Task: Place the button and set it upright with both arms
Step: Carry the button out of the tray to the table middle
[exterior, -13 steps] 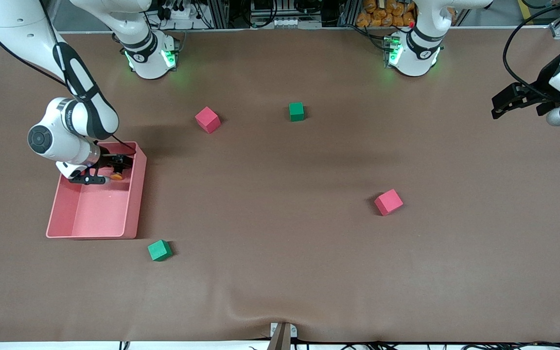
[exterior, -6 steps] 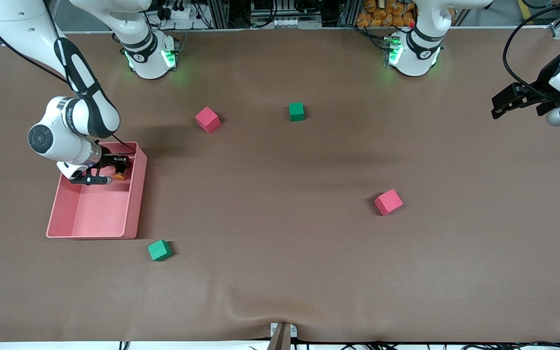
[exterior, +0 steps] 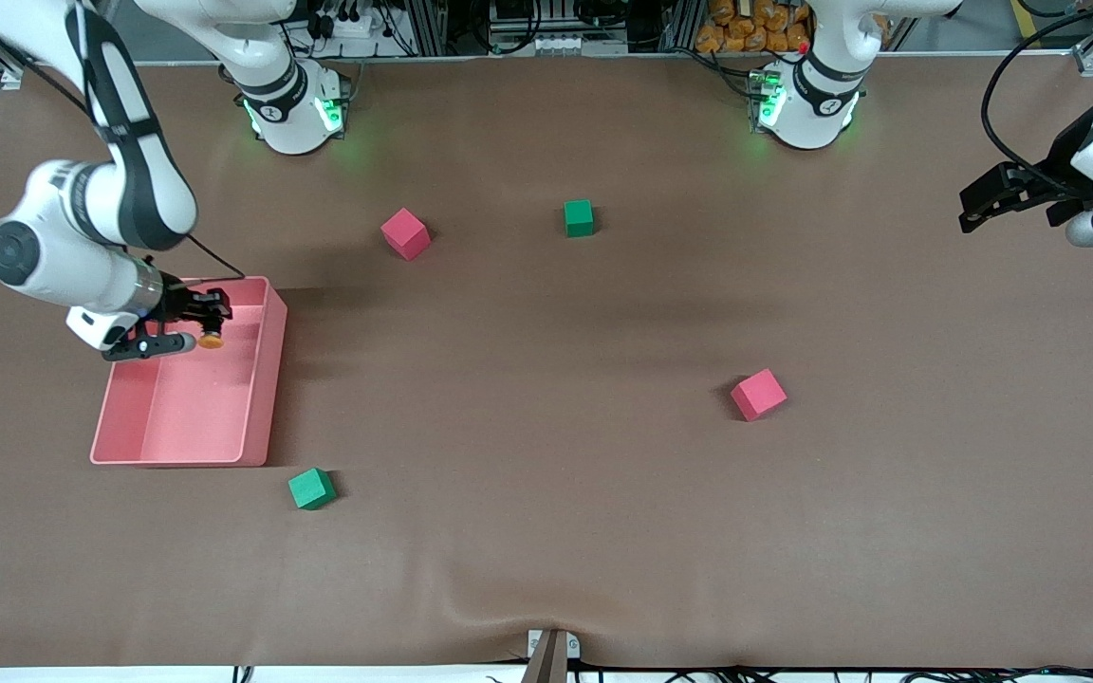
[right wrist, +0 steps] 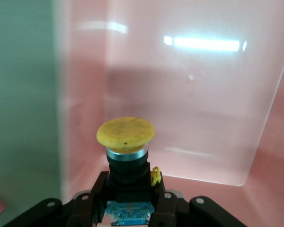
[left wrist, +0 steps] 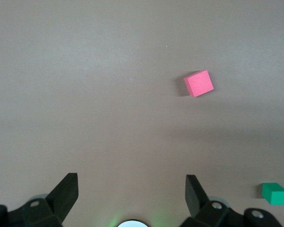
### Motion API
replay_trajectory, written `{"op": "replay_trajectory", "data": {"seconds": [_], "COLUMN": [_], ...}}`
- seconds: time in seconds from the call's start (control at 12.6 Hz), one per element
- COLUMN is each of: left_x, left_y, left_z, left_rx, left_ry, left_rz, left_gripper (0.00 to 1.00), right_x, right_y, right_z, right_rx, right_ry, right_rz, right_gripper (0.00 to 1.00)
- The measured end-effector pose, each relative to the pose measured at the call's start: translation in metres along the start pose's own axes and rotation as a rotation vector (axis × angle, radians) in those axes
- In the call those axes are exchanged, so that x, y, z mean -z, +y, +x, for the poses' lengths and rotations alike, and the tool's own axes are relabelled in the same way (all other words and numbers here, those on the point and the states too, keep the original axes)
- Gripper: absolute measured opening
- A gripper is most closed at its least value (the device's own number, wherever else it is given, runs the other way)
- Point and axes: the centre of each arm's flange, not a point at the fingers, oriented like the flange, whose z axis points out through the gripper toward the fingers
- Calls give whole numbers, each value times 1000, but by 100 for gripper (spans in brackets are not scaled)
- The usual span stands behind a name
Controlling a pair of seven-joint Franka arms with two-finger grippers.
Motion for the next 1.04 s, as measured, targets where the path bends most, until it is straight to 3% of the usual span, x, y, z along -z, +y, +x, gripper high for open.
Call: {"op": "replay_trajectory", "data": {"seconds": [0.16,0.32,0.64,1.04], "left_x": [0,-1,-3,-3], "left_y": [0,1,2,8], "left_z": [0,1,2,1], "left_rx": [0,-1,-3,-14], "left_ry": [0,-3,-7,-7], "left_rz": [0,1,2,3], "left_gripper": [100,100,100,100], "right_x": [64,98,84,53], "right_y": [-73,-139,-239,-353], "right_z": [17,26,40,86], "right_rx": [136,173,41,-142], "right_ry": [39,58,57,73], "right_rz": [-22,-35,-43,-40], "right_gripper": [42,42,42,42]}}
